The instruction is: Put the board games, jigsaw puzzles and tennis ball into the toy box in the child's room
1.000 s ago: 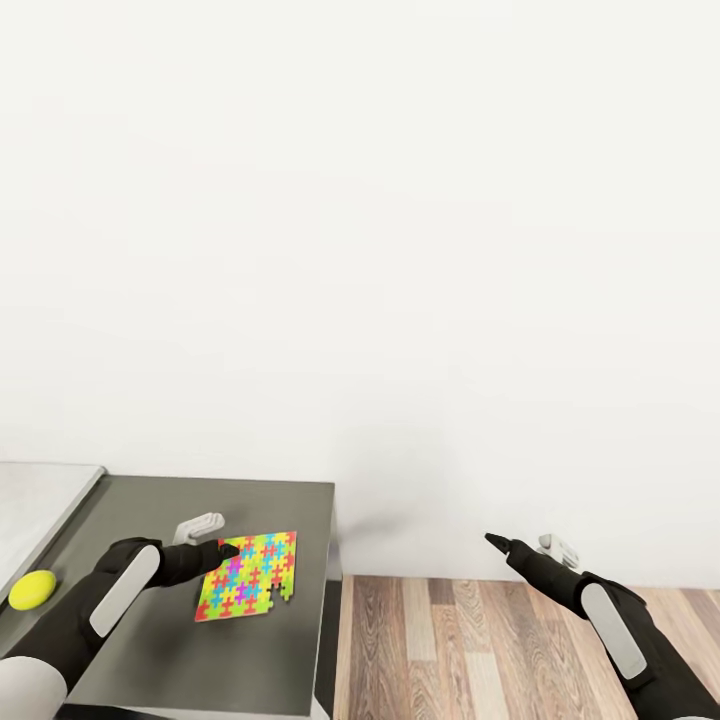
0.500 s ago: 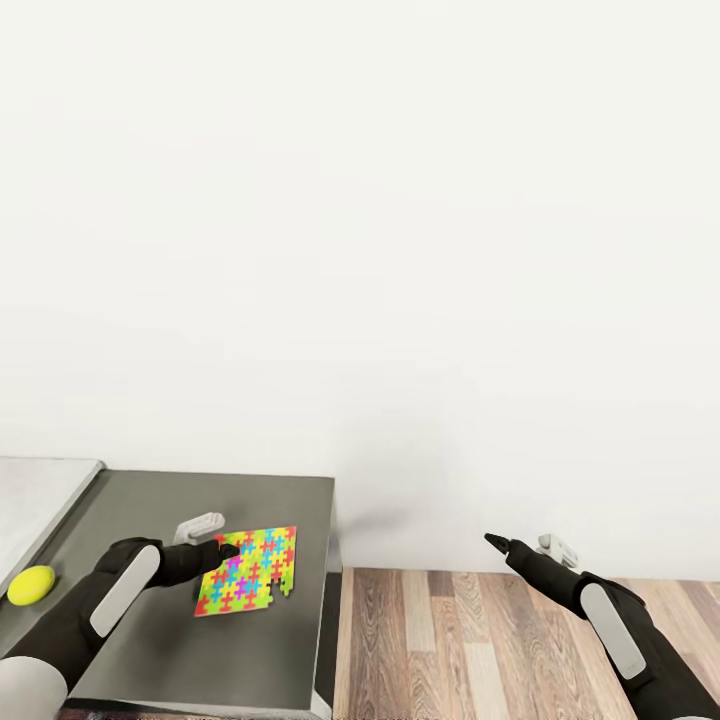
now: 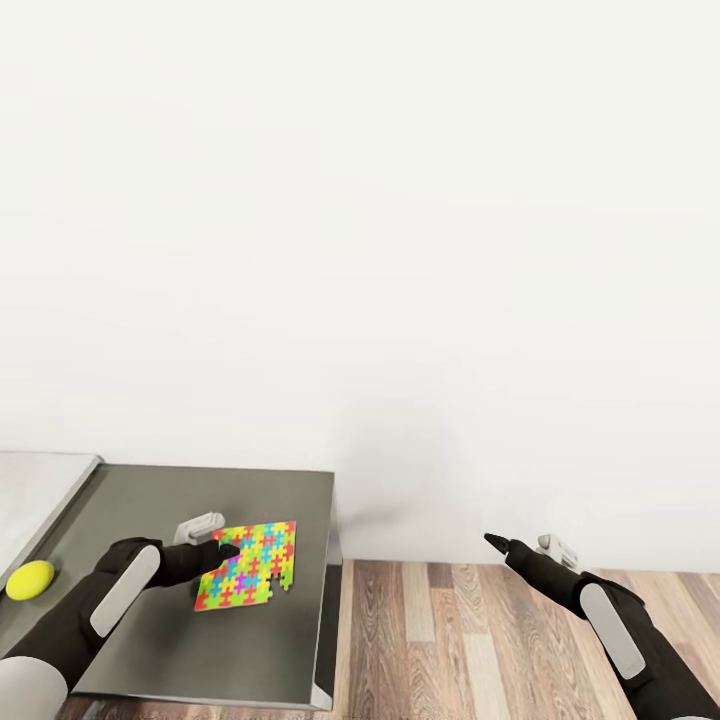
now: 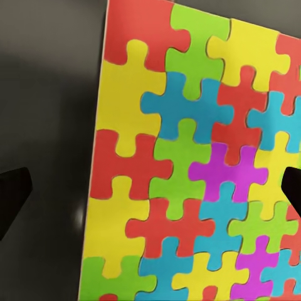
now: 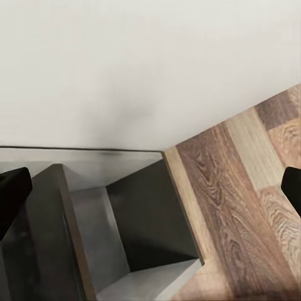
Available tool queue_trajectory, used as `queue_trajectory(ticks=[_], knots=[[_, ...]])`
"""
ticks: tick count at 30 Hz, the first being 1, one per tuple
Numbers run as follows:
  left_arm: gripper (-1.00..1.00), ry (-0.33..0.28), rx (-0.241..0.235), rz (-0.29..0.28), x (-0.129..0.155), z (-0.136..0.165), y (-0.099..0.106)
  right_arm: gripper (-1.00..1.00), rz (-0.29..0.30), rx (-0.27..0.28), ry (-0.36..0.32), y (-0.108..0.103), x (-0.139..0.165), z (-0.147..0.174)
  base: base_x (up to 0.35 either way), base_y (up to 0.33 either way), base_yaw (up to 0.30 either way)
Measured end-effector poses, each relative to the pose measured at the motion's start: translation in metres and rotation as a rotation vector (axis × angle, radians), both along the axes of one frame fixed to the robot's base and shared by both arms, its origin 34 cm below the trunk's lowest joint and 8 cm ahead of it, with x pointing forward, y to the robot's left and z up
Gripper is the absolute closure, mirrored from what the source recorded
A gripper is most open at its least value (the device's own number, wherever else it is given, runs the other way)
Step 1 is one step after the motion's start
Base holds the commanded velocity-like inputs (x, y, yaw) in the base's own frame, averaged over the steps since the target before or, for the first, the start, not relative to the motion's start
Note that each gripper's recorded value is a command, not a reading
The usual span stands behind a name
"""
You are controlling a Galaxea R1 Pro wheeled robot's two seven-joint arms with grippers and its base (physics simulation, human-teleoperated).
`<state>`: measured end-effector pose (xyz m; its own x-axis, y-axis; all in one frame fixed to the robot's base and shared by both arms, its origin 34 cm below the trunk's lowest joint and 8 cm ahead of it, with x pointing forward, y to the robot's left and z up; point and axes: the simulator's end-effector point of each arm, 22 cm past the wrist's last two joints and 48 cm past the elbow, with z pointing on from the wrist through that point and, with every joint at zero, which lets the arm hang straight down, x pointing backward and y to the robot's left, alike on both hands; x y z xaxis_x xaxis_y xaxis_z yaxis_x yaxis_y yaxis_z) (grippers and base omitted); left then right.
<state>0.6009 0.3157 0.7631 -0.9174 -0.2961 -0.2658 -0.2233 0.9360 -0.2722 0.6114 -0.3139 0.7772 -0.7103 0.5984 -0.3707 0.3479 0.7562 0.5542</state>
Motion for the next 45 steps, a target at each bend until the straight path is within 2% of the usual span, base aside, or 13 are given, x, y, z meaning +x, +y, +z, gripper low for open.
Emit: queue_trajectory(ticks=[12,14,25,31,38,45], knots=[[-1.0,0.006,0.002,-0.003,-0.0016,-0.0032,0.0,-1.0,0.0,0.001,0.006,0.0008,-0.0018,-0.0036,0.0,-0.01,0.0],[-1.0,0.008,0.021,-0.016,-0.0025,-0.0041,0.002,-1.0,0.0,0.002,0.006,0.0013,-0.0017,-0.0035,0.0,-0.179,0.0],[-1.0,0.005,0.023,-0.041,-0.0031,-0.004,-0.0047,-1.0,-0.002,0.002,0.004,0.001,-0.0014,-0.0033,0.0,-0.125,0.0],[-1.0,0.006,0.019,-0.018,-0.0022,-0.0041,0.0008,-1.0,-0.008,-0.006,-0.007,-0.0013,0.0008,-0.0022,0.0,-0.165,0.0],[-1.0,0.005,0.023,-0.04,-0.003,-0.004,-0.0048,-1.0,-0.018,-0.021,-0.032,-0.0048,0.0054,0.0004,0.0,-0.075,0.0],[-1.0,0.006,0.02,-0.015,-0.0023,-0.004,0.0018,-1.0,-0.018,-0.022,-0.034,-0.0042,0.0058,0.0005,0.0,-0.103,0.0]])
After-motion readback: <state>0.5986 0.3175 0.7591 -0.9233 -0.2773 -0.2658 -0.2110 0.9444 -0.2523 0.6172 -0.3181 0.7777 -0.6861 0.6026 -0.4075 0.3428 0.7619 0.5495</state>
